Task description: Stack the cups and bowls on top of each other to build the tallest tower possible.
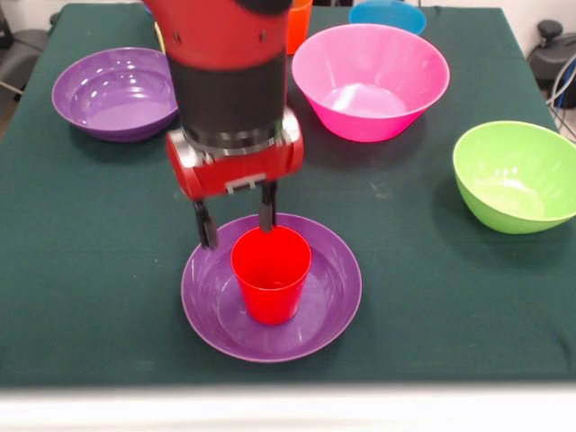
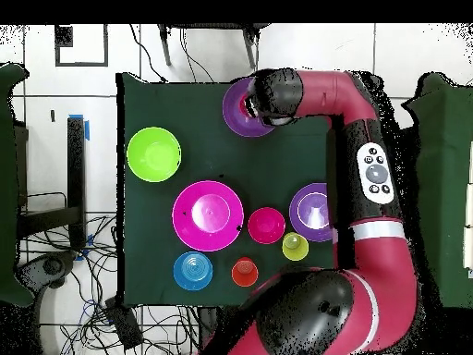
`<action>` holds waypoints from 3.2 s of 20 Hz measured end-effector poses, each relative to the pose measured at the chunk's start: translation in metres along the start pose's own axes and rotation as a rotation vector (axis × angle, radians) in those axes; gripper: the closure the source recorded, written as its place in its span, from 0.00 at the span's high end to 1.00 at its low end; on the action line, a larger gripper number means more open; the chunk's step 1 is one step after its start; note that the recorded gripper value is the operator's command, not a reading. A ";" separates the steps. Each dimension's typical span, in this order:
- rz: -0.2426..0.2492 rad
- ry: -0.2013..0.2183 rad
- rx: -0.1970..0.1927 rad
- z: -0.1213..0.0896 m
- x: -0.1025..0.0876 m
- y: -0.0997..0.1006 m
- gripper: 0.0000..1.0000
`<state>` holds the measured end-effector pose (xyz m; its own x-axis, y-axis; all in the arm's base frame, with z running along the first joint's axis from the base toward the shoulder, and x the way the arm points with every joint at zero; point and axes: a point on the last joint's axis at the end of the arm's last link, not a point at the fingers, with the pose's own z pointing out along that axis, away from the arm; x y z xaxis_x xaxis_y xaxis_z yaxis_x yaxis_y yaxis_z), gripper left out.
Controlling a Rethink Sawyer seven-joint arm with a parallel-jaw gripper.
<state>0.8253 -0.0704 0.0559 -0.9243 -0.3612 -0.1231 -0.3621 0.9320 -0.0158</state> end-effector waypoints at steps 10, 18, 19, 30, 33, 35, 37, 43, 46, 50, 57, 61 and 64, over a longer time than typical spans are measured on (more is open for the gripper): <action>-0.006 0.002 0.060 -0.088 -0.018 -0.016 1.00; -0.030 0.012 0.035 -0.113 -0.014 0.008 1.00; -0.039 0.021 0.028 -0.114 -0.010 0.015 1.00; -0.116 0.060 0.023 -0.100 0.060 0.143 1.00; -0.102 0.047 0.022 -0.092 0.082 0.173 1.00; -0.082 0.039 0.016 -0.083 0.100 0.194 1.00; -0.066 0.040 0.010 -0.075 0.111 0.206 1.00; -0.009 0.073 0.007 -0.050 0.146 0.229 1.00; -0.002 0.097 0.013 -0.042 0.156 0.228 1.00; 0.008 0.120 0.015 -0.034 0.165 0.225 1.00; 0.014 0.156 0.031 -0.014 0.179 0.223 1.00; -0.001 0.155 0.044 -0.002 0.179 0.230 1.00; -0.017 0.156 0.052 0.007 0.178 0.238 1.00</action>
<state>0.5749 0.0876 0.0234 -0.9271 -0.3735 0.0328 -0.3749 0.9246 -0.0680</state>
